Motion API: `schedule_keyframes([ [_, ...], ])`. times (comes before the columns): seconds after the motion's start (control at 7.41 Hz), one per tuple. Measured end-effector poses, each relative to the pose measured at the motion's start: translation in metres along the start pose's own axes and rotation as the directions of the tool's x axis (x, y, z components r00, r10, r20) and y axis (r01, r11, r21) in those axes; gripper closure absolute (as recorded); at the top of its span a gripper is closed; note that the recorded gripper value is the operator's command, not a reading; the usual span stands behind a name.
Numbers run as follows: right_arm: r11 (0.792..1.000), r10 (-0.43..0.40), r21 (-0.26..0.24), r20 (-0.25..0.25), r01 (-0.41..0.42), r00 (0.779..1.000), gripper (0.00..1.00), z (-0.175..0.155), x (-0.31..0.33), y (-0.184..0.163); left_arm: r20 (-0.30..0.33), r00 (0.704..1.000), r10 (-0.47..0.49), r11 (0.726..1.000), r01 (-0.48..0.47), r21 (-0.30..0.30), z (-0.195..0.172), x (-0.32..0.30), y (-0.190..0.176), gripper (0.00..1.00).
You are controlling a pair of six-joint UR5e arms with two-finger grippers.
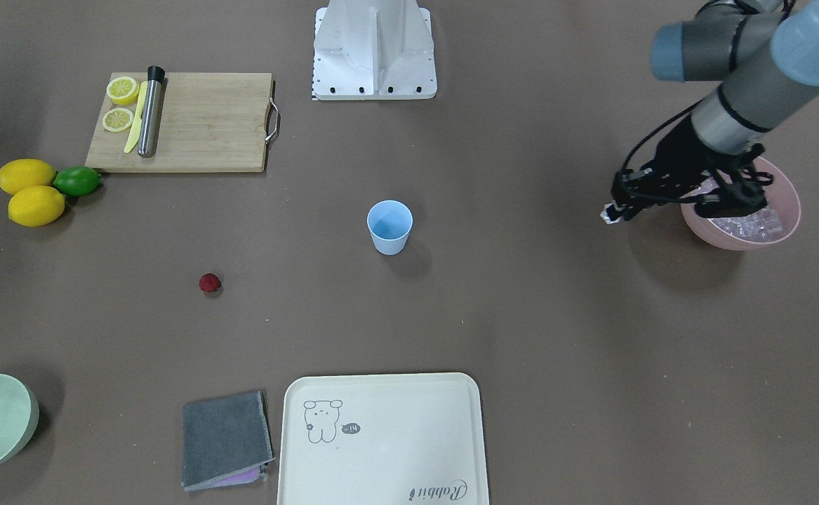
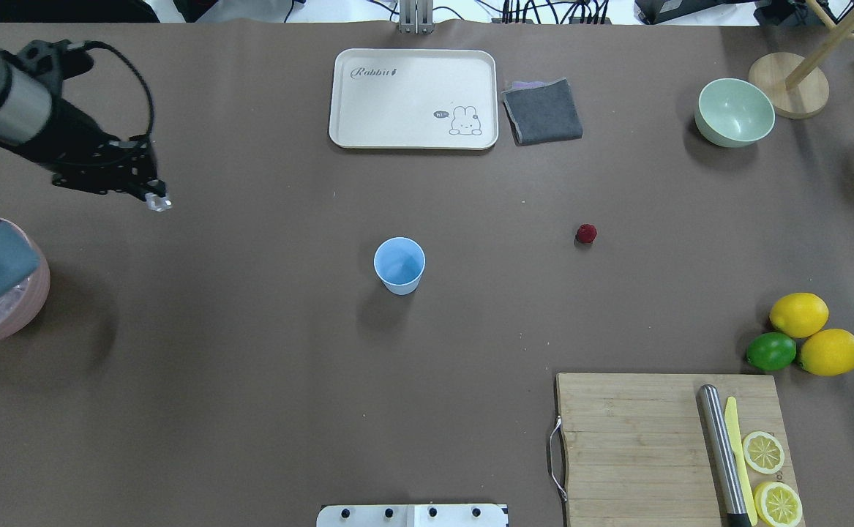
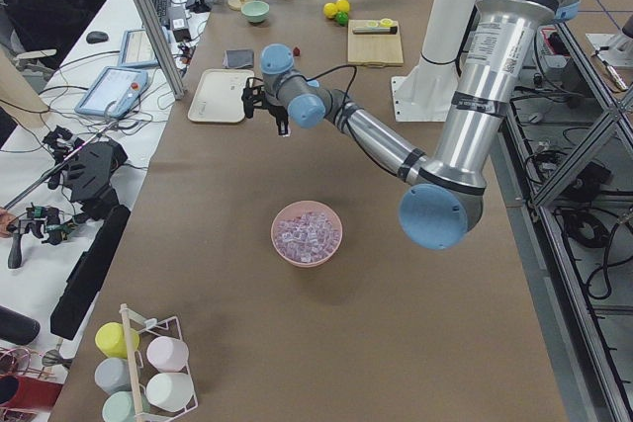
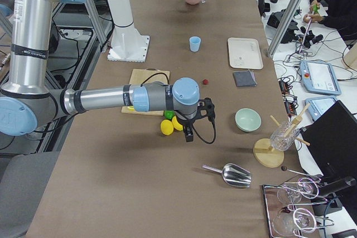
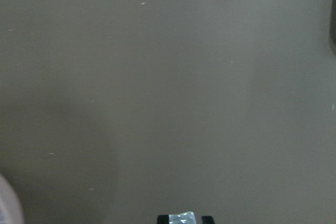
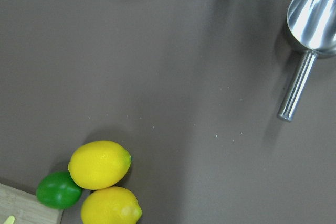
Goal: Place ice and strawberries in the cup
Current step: 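Carry the ice cube over the light-blue cup and release it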
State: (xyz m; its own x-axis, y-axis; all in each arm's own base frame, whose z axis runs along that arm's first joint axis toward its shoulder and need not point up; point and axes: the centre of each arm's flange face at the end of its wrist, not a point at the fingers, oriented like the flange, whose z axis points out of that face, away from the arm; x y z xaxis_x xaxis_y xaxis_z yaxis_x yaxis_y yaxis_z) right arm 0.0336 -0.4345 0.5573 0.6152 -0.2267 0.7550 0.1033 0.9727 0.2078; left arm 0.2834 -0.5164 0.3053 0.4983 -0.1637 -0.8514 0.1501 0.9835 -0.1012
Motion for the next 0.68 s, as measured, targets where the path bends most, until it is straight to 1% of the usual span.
schedule_keyframes([
  [0.14,1.000,0.002,0.009,0.003,-0.002,1.000,0.00,-0.002,-0.020,-0.025,0.013,1.000,-0.017,1.000,0.017,-0.001,0.010,0.055,0.013,1.00],
  [0.41,1.000,0.003,0.003,0.015,-0.003,1.000,0.00,0.006,-0.061,-0.061,0.017,0.999,-0.047,0.999,0.047,-0.004,0.040,0.146,0.047,1.00],
  [0.68,1.000,-0.024,-0.006,0.028,0.024,0.999,0.00,0.013,-0.088,-0.078,0.018,0.998,-0.053,0.999,0.053,0.000,0.069,0.201,0.078,1.00],
])
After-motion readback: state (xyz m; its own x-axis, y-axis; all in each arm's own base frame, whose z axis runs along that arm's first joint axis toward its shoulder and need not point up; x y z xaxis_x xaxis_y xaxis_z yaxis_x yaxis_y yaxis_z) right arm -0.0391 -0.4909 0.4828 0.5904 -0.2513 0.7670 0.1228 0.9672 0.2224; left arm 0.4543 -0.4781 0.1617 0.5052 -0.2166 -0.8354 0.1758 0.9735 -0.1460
